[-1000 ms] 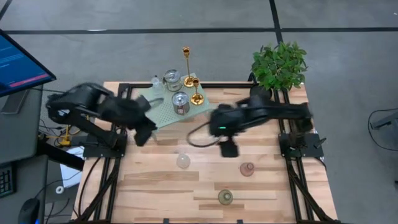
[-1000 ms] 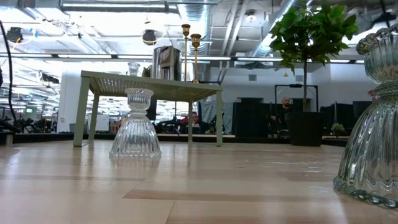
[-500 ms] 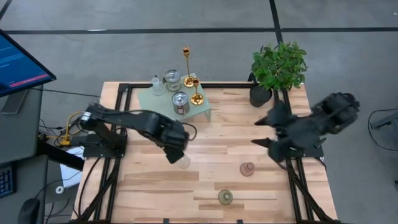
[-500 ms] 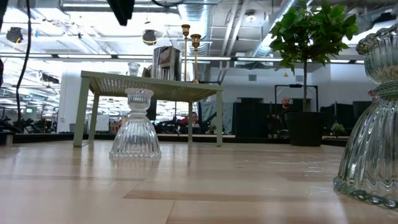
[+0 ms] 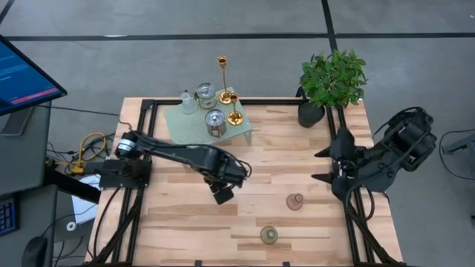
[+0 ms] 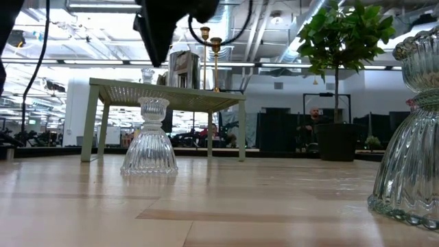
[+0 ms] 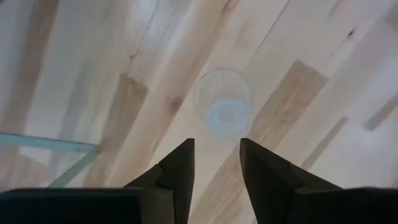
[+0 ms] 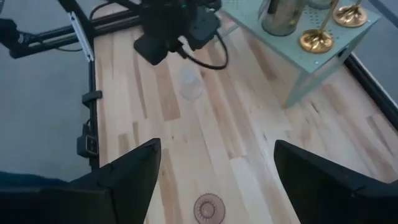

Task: Pick & Place candle stick holders
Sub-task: Align the transparent candle holder with the other transparent candle holder on the shelf

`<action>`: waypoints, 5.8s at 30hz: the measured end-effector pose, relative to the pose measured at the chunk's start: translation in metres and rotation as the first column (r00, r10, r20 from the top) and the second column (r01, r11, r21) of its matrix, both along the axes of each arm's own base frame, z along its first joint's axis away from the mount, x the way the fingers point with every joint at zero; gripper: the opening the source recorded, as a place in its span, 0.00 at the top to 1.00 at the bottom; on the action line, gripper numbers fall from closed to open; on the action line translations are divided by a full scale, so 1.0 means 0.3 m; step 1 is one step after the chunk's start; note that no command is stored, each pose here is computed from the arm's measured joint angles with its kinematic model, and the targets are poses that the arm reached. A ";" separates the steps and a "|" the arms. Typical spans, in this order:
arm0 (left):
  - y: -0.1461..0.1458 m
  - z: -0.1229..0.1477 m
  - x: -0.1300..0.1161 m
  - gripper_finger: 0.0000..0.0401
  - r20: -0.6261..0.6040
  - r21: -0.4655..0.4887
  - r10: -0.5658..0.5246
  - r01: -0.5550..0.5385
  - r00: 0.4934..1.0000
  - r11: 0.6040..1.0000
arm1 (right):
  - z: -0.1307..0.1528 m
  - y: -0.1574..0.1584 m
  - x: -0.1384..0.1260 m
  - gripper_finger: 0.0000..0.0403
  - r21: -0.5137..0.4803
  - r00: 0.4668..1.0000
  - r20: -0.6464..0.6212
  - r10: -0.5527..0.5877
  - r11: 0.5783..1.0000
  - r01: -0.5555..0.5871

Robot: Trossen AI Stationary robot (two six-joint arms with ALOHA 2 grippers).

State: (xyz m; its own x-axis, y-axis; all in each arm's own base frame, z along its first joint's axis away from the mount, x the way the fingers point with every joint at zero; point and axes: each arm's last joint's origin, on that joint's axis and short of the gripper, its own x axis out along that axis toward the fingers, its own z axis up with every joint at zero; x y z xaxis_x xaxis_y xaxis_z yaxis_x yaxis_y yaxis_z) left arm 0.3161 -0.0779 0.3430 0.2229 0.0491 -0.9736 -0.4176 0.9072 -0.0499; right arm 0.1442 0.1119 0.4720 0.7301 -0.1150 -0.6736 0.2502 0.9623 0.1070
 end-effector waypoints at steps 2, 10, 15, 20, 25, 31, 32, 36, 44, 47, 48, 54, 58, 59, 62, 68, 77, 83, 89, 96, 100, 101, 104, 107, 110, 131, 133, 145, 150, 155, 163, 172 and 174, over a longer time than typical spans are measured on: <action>0.013 -0.016 0.012 0.69 -0.006 -0.017 0.017 -0.017 1.000 1.000 | 0.000 0.006 -0.005 0.25 0.004 1.000 -0.003 0.015 1.000 -0.015; 0.064 -0.094 -0.024 0.71 -0.088 -0.091 0.333 -0.340 0.939 0.936 | 0.000 0.025 -0.021 0.25 0.011 0.998 -0.008 0.062 0.998 -0.061; 0.027 -0.072 -0.035 0.71 0.040 -0.162 0.428 -0.417 0.903 0.894 | 0.000 0.026 -0.021 0.25 0.004 0.997 -0.014 0.075 0.997 -0.075; 0.017 -0.096 -0.040 0.71 0.038 -0.146 0.467 -0.457 0.883 0.877 | 0.000 0.025 -0.021 0.25 -0.009 0.996 -0.016 0.087 0.996 -0.087; 0.013 -0.148 -0.042 0.71 0.013 -0.140 0.494 -0.488 0.869 0.862 | 0.000 0.027 -0.023 0.25 -0.023 0.994 -0.018 0.104 0.994 -0.104; 0.006 -0.155 -0.031 0.71 0.036 -0.169 0.495 -0.482 0.868 0.859 | 0.000 0.032 -0.027 0.25 -0.025 0.993 -0.019 0.117 0.993 -0.117; 0.005 -0.154 -0.028 0.71 0.044 -0.176 0.495 -0.481 0.868 0.859 | 0.000 0.032 -0.027 0.25 -0.025 0.993 -0.019 0.117 0.993 -0.117; -0.010 -0.154 -0.032 0.71 0.033 -0.187 0.480 -0.466 0.877 0.865 | 0.000 0.032 -0.027 0.25 -0.025 0.993 -0.019 0.116 0.993 -0.117; -0.035 -0.166 -0.040 0.71 0.030 -0.181 0.458 -0.446 0.889 0.877 | 0.000 0.031 -0.027 0.25 -0.035 0.992 -0.020 0.125 0.991 -0.126; -0.033 -0.192 -0.045 0.71 0.014 -0.164 0.458 -0.450 0.889 0.878 | 0.000 0.031 -0.027 0.25 -0.042 0.991 -0.022 0.133 0.990 -0.133; -0.031 -0.197 -0.044 0.71 0.013 -0.170 0.459 -0.450 0.888 0.877 | 0.000 0.031 -0.027 0.25 -0.044 0.991 -0.022 0.134 0.990 -0.135; -0.030 -0.204 -0.030 0.71 0.046 -0.190 0.450 -0.434 0.892 0.881 | 0.000 0.031 -0.027 0.25 -0.049 0.990 -0.022 0.137 0.989 -0.138; -0.026 -0.205 -0.030 0.75 0.030 -0.203 0.441 -0.427 0.897 0.881 | 0.000 0.031 -0.027 0.25 -0.061 0.989 -0.025 0.148 0.987 -0.150; -0.026 -0.206 -0.030 0.77 0.030 -0.203 0.440 -0.426 0.897 0.882 | 0.000 0.031 -0.027 0.25 -0.062 0.989 -0.025 0.148 0.987 -0.150; -0.027 -0.219 -0.033 0.84 0.020 -0.201 0.438 -0.425 0.899 0.882 | 0.000 0.031 -0.027 0.25 -0.061 0.989 -0.025 0.148 0.987 -0.150; -0.029 -0.221 -0.028 0.93 0.032 -0.216 0.437 -0.421 0.899 0.881 | 0.000 0.031 -0.027 0.25 -0.062 0.989 -0.025 0.148 0.987 -0.150; -0.031 -0.183 -0.033 0.97 0.080 -0.249 0.437 -0.407 0.896 0.879 | 0.000 0.031 -0.027 0.25 -0.064 0.989 -0.024 0.148 0.987 -0.150; 0.000 -0.067 -0.112 0.97 0.193 -0.296 0.512 -0.448 0.837 0.844 | 0.000 0.031 -0.026 0.25 -0.064 0.989 -0.024 0.148 0.987 -0.150; 0.039 0.051 -0.219 0.97 0.308 -0.362 0.595 -0.487 0.742 0.795 | 0.000 0.031 -0.026 0.25 -0.065 0.989 -0.024 0.148 0.987 -0.149; 0.083 0.142 -0.348 0.97 0.371 -0.420 0.650 -0.504 0.664 0.755 | 0.001 0.031 -0.026 0.25 -0.068 0.989 -0.022 0.145 0.987 -0.146; 0.108 0.174 -0.423 0.97 0.385 -0.435 0.678 -0.525 0.627 0.732 | 0.001 0.029 -0.025 0.25 -0.073 0.990 -0.017 0.139 0.988 -0.140; 0.116 0.181 -0.444 0.97 0.392 -0.429 0.685 -0.537 0.614 0.726 | 0.001 0.029 -0.025 0.25 -0.075 0.991 -0.015 0.136 0.988 -0.137; 0.137 0.196 -0.498 0.97 0.421 -0.415 0.706 -0.572 0.569 0.708 | 0.002 0.028 -0.024 0.25 -0.081 0.991 -0.009 0.130 0.988 -0.131; 0.158 0.215 -0.542 0.97 0.474 -0.415 0.726 -0.601 0.498 0.683 | 0.002 0.029 -0.024 0.25 -0.080 0.991 -0.009 0.130 0.988 -0.131; 0.185 0.225 -0.576 0.97 0.509 -0.403 0.740 -0.638 0.440 0.656 | 0.002 0.024 -0.020 0.25 -0.080 0.993 -0.008 0.121 0.989 -0.122; 0.373 0.212 -0.580 0.97 0.462 -0.353 0.848 -0.824 0.259 0.444 | 0.003 0.015 -0.010 0.25 -0.129 0.989 -0.016 0.148 0.980 -0.149; 0.386 0.207 -0.569 0.97 0.438 -0.360 0.860 -0.825 0.262 0.435 | 0.003 0.015 -0.010 0.25 -0.133 0.988 -0.017 0.151 0.979 -0.152; 0.460 0.182 -0.484 0.97 0.395 -0.356 0.854 -0.800 0.339 0.482 | 0.005 0.019 -0.011 0.25 -0.146 0.985 -0.016 0.174 0.974 -0.174; 0.478 0.175 -0.476 0.97 0.395 -0.335 0.850 -0.806 0.350 0.488 | 0.007 0.024 -0.010 0.25 -0.138 0.984 -0.004 0.177 0.975 -0.176; 0.484 0.175 -0.478 0.97 0.383 -0.348 0.855 -0.803 0.350 0.484 | 0.008 0.024 -0.010 0.25 -0.137 0.984 -0.002 0.177 0.975 -0.176; 0.484 0.170 -0.467 0.97 0.355 -0.371 0.858 -0.786 0.371 0.494 | 0.008 0.024 -0.010 0.25 -0.138 0.984 -0.003 0.178 0.975 -0.177; 0.481 0.170 -0.474 0.96 0.347 -0.371 0.859 -0.786 0.376 0.494 | 0.008 0.024 -0.009 0.25 -0.148 0.982 -0.004 0.189 0.971 -0.188; 0.482 0.168 -0.472 0.96 0.342 -0.370 0.860 -0.787 0.379 0.494 | 0.008 0.024 -0.009 0.25 -0.148 0.982 -0.004 0.189 0.971 -0.188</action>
State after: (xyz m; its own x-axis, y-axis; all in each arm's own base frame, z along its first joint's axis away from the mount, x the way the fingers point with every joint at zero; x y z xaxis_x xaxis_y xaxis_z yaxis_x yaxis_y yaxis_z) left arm 0.1745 0.0666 0.3934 0.5200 0.3410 -0.7831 -0.8479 0.0954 -0.5215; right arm 0.1414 0.1192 0.4745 0.7551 -0.0720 -0.6517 0.0623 0.9973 -0.0379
